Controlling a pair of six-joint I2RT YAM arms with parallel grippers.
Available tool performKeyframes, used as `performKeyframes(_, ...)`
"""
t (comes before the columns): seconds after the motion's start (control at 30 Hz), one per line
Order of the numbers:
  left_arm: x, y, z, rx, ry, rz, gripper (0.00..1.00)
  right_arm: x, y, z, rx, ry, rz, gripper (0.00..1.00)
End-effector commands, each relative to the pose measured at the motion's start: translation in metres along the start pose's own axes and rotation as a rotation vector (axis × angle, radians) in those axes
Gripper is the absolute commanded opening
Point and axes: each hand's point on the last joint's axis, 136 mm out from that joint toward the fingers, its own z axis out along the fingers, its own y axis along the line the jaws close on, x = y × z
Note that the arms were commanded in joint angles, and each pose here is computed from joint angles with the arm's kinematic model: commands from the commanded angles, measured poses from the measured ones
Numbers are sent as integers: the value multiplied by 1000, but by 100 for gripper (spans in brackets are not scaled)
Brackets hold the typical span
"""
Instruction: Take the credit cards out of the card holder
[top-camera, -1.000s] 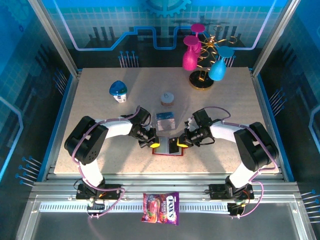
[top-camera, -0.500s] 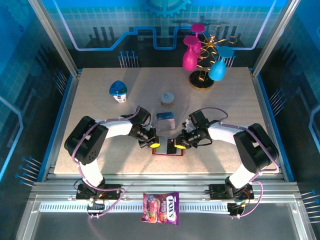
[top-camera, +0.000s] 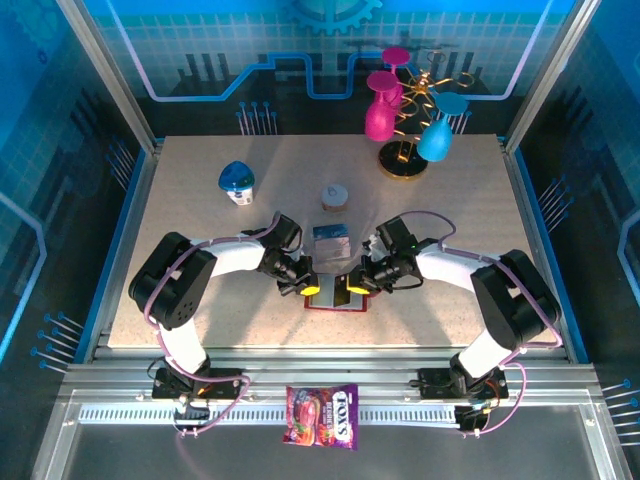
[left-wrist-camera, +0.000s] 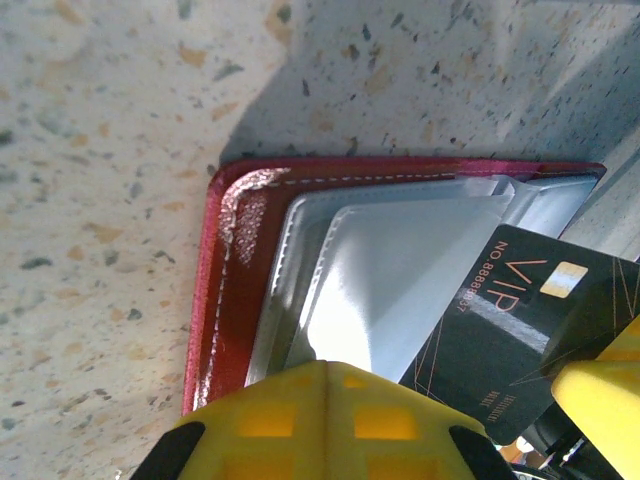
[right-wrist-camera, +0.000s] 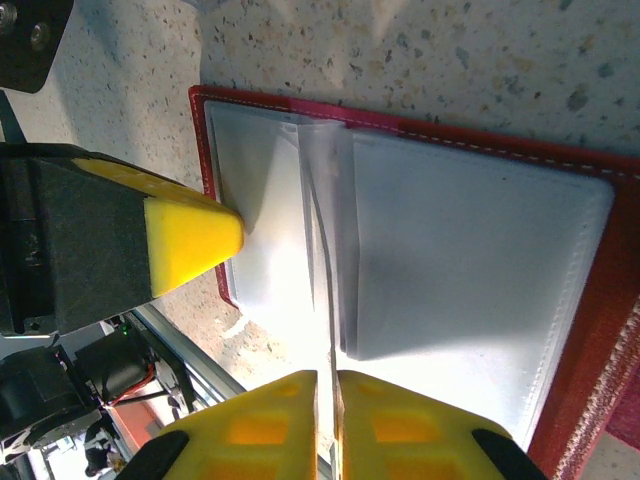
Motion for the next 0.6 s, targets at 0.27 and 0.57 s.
performKeyframes(0.27,6,17,7,-59,13,-30,4,0,11,-5,0,-12,-11,12)
performKeyframes(0.57,6,7,-1,-37,1,-18,5,0,14,-16,41,-24,-56,9)
